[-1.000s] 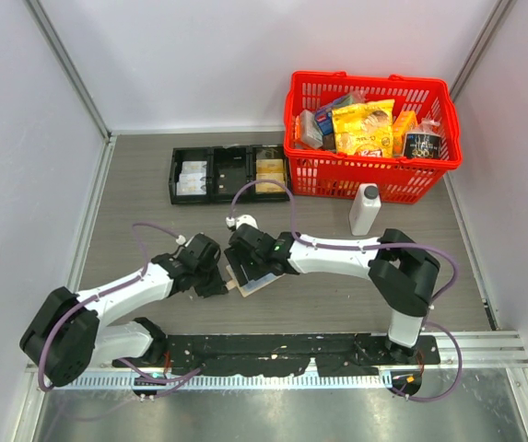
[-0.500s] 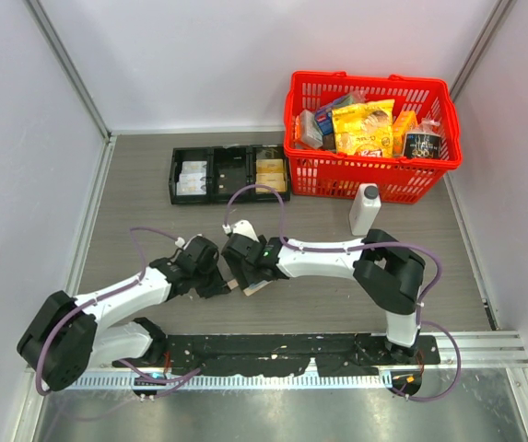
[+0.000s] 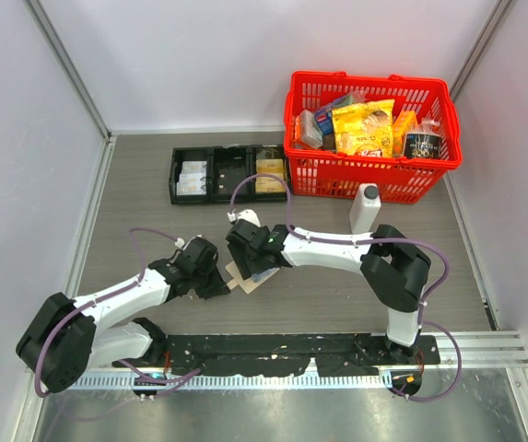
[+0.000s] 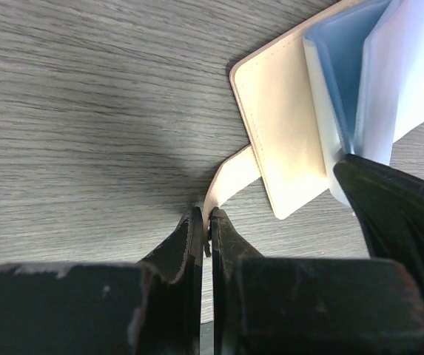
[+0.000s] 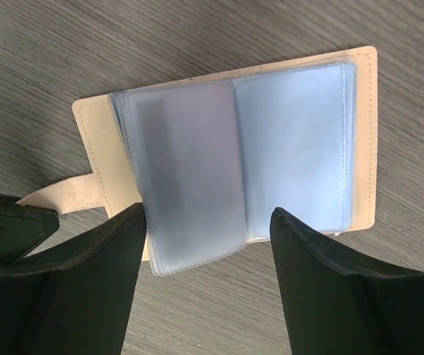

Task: Take the credit cards out of the card holder
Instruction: Remove the credit card from the card holder.

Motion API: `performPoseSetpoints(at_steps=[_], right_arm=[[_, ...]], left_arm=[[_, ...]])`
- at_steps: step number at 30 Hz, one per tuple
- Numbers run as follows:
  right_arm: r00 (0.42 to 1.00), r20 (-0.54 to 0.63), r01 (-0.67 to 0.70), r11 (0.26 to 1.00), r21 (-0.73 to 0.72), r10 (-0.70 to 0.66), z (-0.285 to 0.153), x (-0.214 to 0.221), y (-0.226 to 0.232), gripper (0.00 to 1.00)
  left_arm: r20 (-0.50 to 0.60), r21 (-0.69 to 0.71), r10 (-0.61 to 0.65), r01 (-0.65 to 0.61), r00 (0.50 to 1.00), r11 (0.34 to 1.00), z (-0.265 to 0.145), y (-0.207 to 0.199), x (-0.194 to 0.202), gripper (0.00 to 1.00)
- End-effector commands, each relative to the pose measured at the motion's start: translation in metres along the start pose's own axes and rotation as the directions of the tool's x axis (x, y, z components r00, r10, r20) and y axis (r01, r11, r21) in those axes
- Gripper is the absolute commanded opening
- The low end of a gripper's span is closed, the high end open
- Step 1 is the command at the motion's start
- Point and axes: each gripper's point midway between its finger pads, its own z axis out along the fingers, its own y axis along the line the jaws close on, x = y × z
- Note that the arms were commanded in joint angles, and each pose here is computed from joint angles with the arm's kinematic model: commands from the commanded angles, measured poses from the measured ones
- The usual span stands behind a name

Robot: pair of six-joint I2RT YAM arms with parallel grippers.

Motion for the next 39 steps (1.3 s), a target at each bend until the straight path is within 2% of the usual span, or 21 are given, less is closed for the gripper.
performPoseSetpoints(at_steps=[1, 7, 12, 22, 29, 31, 35, 39], right_arm=[[0.998, 0.053, -0.031, 0.998, -0.053, 0.034, -0.024, -0.028, -0.004, 0.71], [0.995, 0.042, -0.083, 0.991, -0.100, 0.088, -0.029, -0.028, -0.019, 0.71], [0.994, 0.041, -0.099, 0.993, -0.064, 0.102, -0.028, -0.024, -0.043, 0.71], [0.996, 0.030, -0.076, 0.991, -0.107, 0.080, -0.026, -0.028, -0.023, 0.71], [0.999, 0.022, -0.041, 0.970, -0.241, 0.047, -0.032, -0.027, 0.005, 0.71], [0.999, 0.012, -0.030, 0.945, -0.327, 0.036, -0.041, -0.025, 0.019, 0.71], [0.996, -0.003, -0.080, 0.895, -0.439, 0.088, -0.050, -0.028, 0.021, 0.71], [0.981, -0.007, -0.173, 0.870, -0.462, 0.192, -0.047, -0.033, -0.005, 0.69]], left_arm=[[-0.031, -0.024, 0.032, -0.033, 0.999, 0.999, 0.001, 0.011, 0.009, 0.00], [-0.033, -0.023, 0.031, -0.031, 0.999, 0.999, 0.003, 0.010, 0.009, 0.00], [-0.043, -0.021, 0.035, -0.036, 0.998, 0.999, 0.004, 0.010, 0.010, 0.00], [-0.047, -0.013, 0.035, -0.036, 0.998, 0.999, 0.005, 0.008, 0.010, 0.00], [-0.014, -0.030, 0.034, -0.035, 0.999, 0.999, 0.000, 0.009, 0.004, 0.00], [0.005, -0.032, 0.046, -0.046, 0.999, 0.998, -0.003, 0.009, 0.000, 0.00], [0.069, -0.047, 0.051, -0.048, 0.996, 0.998, -0.012, 0.006, -0.024, 0.04], [0.108, -0.043, 0.031, -0.026, 0.994, 0.999, -0.024, -0.002, -0.052, 0.12]])
